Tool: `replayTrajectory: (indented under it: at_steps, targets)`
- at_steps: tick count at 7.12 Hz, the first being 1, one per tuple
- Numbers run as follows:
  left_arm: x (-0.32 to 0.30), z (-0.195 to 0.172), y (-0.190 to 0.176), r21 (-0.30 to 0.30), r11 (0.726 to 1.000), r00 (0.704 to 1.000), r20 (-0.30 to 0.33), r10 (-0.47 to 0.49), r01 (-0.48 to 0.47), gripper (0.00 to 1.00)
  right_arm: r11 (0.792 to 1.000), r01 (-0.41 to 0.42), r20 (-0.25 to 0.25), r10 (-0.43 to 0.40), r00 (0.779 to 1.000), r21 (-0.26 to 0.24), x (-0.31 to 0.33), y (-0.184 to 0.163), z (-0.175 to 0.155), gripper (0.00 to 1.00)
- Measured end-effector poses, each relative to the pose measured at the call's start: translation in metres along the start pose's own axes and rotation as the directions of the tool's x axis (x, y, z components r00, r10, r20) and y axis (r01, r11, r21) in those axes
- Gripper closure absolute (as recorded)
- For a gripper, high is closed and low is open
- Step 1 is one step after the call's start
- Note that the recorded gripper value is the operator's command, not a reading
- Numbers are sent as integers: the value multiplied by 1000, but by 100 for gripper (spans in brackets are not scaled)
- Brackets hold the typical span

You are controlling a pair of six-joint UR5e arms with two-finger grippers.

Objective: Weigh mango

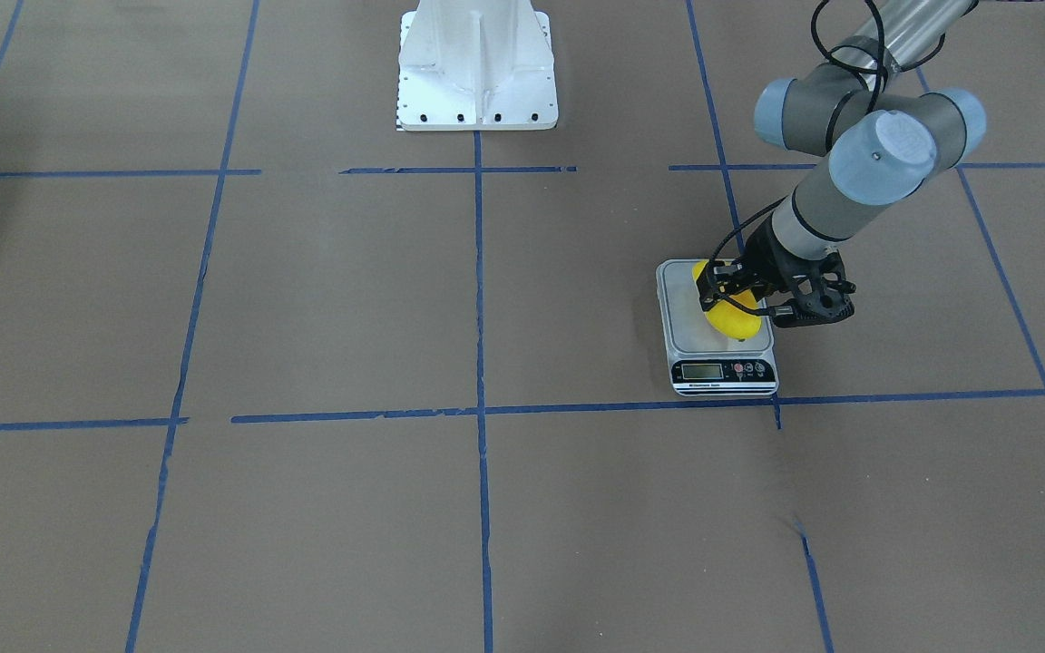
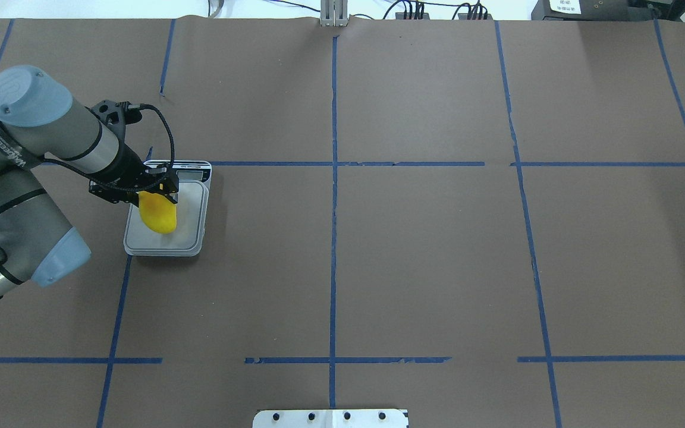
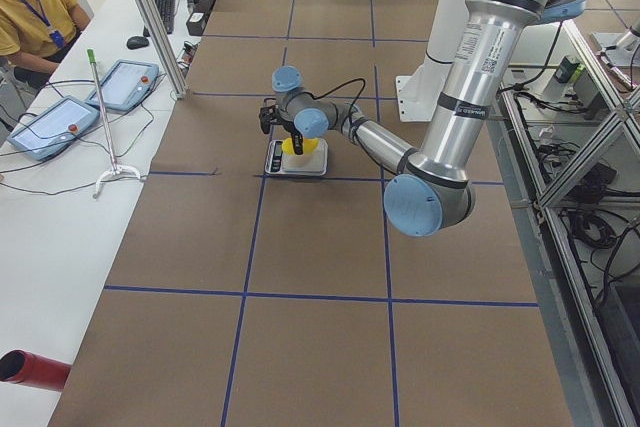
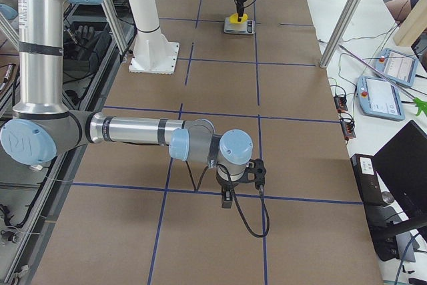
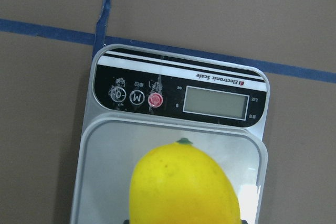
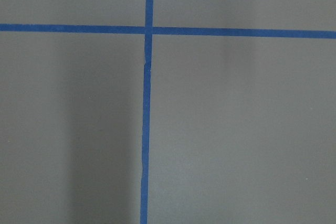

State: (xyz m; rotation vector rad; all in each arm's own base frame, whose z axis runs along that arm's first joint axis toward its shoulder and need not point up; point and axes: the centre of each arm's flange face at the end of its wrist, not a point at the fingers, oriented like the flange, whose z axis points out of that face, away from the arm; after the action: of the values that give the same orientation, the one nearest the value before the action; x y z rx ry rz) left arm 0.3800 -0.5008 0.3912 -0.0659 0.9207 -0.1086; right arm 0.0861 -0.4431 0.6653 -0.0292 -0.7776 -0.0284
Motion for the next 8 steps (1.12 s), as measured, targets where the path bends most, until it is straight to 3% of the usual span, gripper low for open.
replayTrajectory:
  at_steps: [1, 2, 5, 6, 8]
  targets:
    - [2, 5, 1, 6, 1000, 1000, 9, 5, -5, 10, 1000, 0, 0, 0, 1000, 0, 0, 0, 0, 0]
    - [3, 6, 2, 9, 1000, 1000, 12, 8, -8, 0, 1000, 0, 0, 0, 1000, 0, 0, 0, 0, 0]
    - [-3, -15, -7, 37, 999, 1000, 7, -9, 8, 0, 1000, 0, 0, 0, 1000, 0, 0, 0, 0, 0]
    - [-15, -47, -18, 68, 998, 1000, 16, -4, 3, 0, 1000, 0, 0, 0, 1000, 0, 0, 0, 0, 0]
    - [-91, -118, -44, 104, 989, 991, 95, 96, -106, 0, 1000, 1, 0, -1, 1000, 1, 0, 0, 0, 0]
